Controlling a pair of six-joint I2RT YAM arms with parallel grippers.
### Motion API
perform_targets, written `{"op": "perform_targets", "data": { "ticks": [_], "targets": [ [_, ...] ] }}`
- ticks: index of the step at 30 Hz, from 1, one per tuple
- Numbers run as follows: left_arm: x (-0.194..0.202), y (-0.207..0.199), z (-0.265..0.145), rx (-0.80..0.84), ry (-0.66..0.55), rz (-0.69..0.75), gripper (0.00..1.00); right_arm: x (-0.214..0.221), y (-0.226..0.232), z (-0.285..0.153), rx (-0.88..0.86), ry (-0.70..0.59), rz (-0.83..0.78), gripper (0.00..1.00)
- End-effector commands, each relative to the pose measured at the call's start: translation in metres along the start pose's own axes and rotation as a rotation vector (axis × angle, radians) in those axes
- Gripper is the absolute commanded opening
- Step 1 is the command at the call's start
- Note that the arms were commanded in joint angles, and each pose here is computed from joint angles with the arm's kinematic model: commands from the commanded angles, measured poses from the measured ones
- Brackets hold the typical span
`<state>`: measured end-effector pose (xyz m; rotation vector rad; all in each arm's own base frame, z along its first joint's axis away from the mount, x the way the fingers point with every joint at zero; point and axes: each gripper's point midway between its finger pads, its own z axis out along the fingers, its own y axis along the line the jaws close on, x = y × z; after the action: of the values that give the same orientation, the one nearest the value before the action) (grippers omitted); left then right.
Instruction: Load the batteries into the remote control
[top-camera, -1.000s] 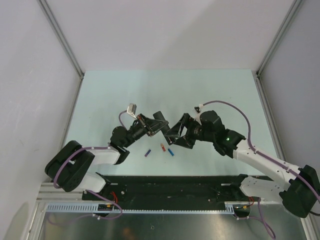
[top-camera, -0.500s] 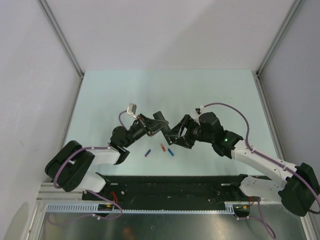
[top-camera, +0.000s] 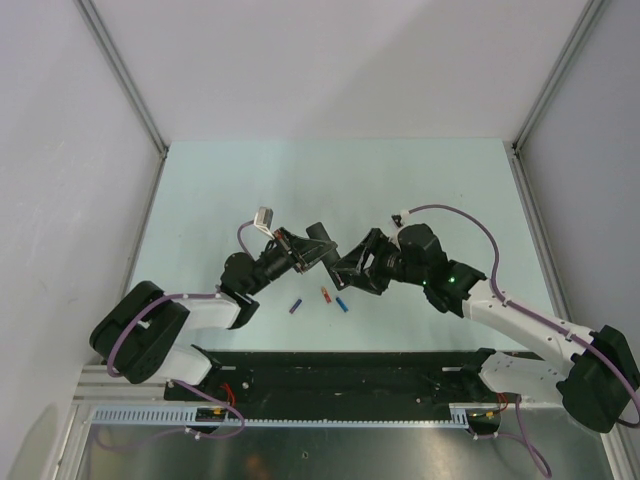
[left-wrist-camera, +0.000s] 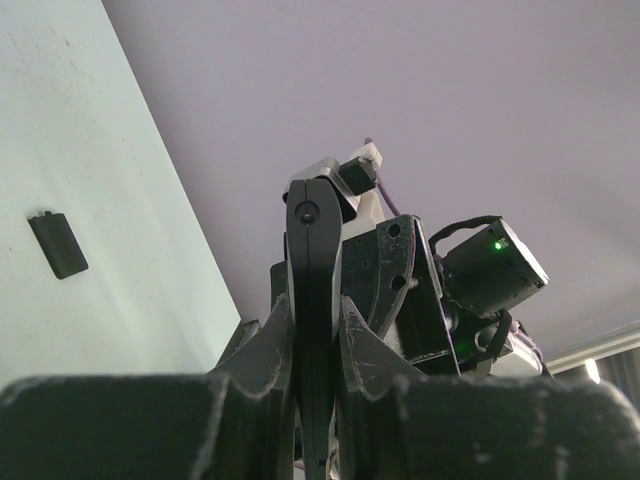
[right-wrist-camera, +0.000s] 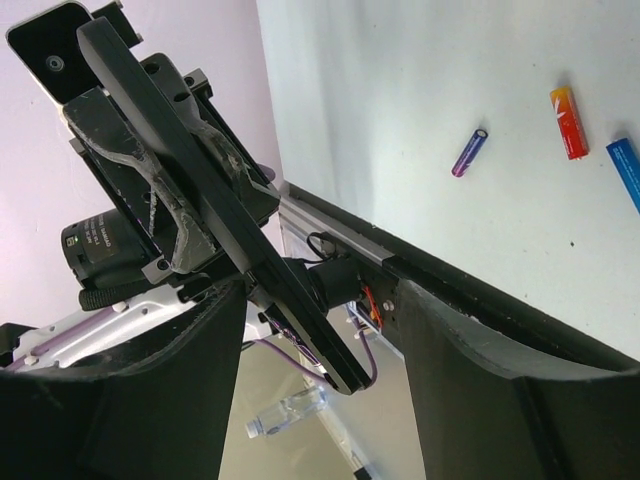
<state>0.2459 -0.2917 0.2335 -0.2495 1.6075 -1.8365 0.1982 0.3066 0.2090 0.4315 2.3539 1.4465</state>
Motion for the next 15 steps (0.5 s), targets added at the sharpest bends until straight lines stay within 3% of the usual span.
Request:
{"op": "perform_targets", "data": {
  "ticks": [1, 15],
  "targets": [
    [-0.0089, -0.0334, 0.0037, 0.117, -0.02, 0.056, 0.0, -0.0038, 0.0016, 0.0021, -0.014, -0.019, -0.001, 0.63],
    [-0.0134, -0.0397, 0.0058, 0.132, -0.035, 0.055, 0.0, 0.0053, -0.0039, 0.0059, -0.004, 0.008, -0.01, 0.56]
  ]
}}
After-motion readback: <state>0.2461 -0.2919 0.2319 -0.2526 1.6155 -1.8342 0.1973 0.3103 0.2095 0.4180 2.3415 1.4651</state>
